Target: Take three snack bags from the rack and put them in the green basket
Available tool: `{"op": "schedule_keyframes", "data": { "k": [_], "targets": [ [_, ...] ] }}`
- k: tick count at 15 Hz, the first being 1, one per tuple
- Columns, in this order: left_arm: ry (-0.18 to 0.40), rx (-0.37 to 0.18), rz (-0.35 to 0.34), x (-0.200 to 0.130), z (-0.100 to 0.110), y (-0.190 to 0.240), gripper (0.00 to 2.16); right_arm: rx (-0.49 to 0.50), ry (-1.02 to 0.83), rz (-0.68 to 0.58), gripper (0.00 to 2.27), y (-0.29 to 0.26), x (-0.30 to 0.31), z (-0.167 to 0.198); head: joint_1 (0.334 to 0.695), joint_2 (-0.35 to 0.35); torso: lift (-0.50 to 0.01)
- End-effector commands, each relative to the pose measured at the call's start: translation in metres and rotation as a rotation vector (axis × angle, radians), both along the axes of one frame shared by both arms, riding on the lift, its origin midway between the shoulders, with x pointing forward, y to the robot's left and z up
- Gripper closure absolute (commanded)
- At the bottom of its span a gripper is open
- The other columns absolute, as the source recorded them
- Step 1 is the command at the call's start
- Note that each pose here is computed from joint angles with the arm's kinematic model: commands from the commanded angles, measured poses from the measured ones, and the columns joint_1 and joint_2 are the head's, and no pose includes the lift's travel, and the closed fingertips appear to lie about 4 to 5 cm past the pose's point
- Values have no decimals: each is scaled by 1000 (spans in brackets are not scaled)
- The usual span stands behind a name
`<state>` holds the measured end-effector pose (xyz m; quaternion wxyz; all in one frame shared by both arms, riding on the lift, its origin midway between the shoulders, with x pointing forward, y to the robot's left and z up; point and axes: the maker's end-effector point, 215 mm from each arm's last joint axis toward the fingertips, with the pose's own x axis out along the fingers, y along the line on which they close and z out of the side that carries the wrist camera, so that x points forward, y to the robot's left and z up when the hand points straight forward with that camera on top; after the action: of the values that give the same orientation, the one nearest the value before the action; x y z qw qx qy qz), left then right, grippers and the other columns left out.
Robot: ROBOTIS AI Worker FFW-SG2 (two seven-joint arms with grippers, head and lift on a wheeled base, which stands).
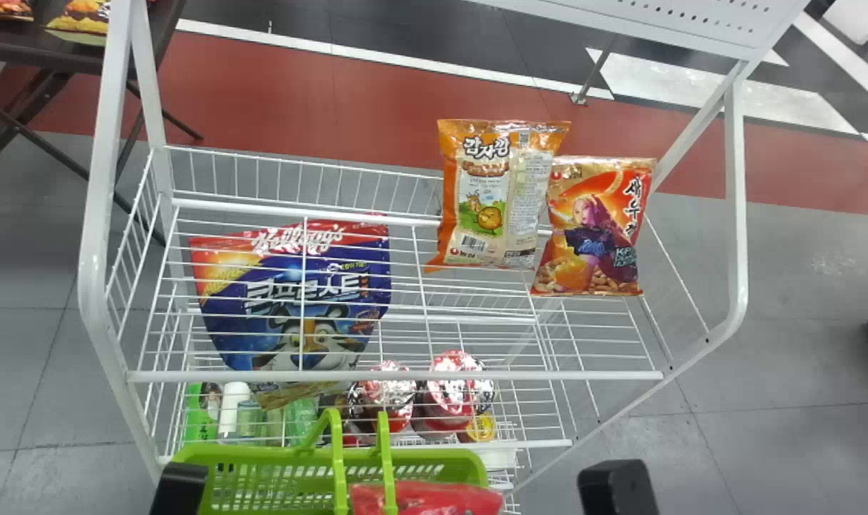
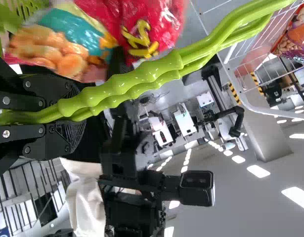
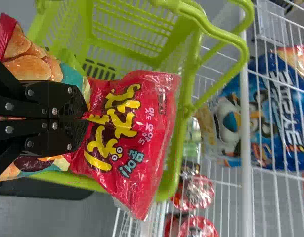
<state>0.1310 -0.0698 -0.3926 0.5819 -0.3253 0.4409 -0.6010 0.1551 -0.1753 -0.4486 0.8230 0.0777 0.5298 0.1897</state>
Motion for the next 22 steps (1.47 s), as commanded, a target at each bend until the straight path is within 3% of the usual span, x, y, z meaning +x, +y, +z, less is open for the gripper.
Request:
{"op": "schedule_keyframes", "data": {
  "k": [1, 4, 5, 6, 7, 8, 11, 13, 17, 20, 22],
  "targets": [
    [-2, 1, -6, -5, 1, -3, 1548, 37, -79, 16, 2216, 19, 22, -1, 695, -350, -6],
    [-10, 14, -19, -11, 0, -9, 1548, 93, -158, 28, 2155, 43, 47, -4, 695, -350, -6],
    [-12, 20, -20, -12, -1, -9, 1548, 97, -135, 36, 1922, 47, 43, -9, 695, -350, -6],
    [-14, 20, -21, -13, 0, -10, 1548, 102, -87, 54, 1170, 50, 32, -15, 695, -350, -6],
    [-14, 22, -20, -12, -1, -9, 1548, 100, -63, 73, 272, 50, 24, -19, 695, -350, -6],
    [-12, 25, -19, -12, -1, -8, 1548, 87, -26, 92, -2, 45, 14, -24, 695, -350, -6],
    [-15, 22, -16, -10, -1, -8, 1548, 58, -37, 89, 53, 23, 18, -22, 695, -350, -6],
    [-14, 19, -19, -11, 0, -10, 1548, 124, -55, 53, 63, 19, 26, -8, 695, -350, -6],
    [-13, 21, -18, -11, -1, -10, 1548, 150, -186, -24, 76, 12, 68, 14, 695, -350, -6],
    [-10, 23, -18, -12, -2, -10, 1548, 131, -428, -101, 90, -11, 123, 54, 695, -350, -6],
    [-17, 32, -24, -15, -4, -14, 1548, 56, -747, -194, 90, -50, 179, 107, 695, -350, -6]
  ]
}}
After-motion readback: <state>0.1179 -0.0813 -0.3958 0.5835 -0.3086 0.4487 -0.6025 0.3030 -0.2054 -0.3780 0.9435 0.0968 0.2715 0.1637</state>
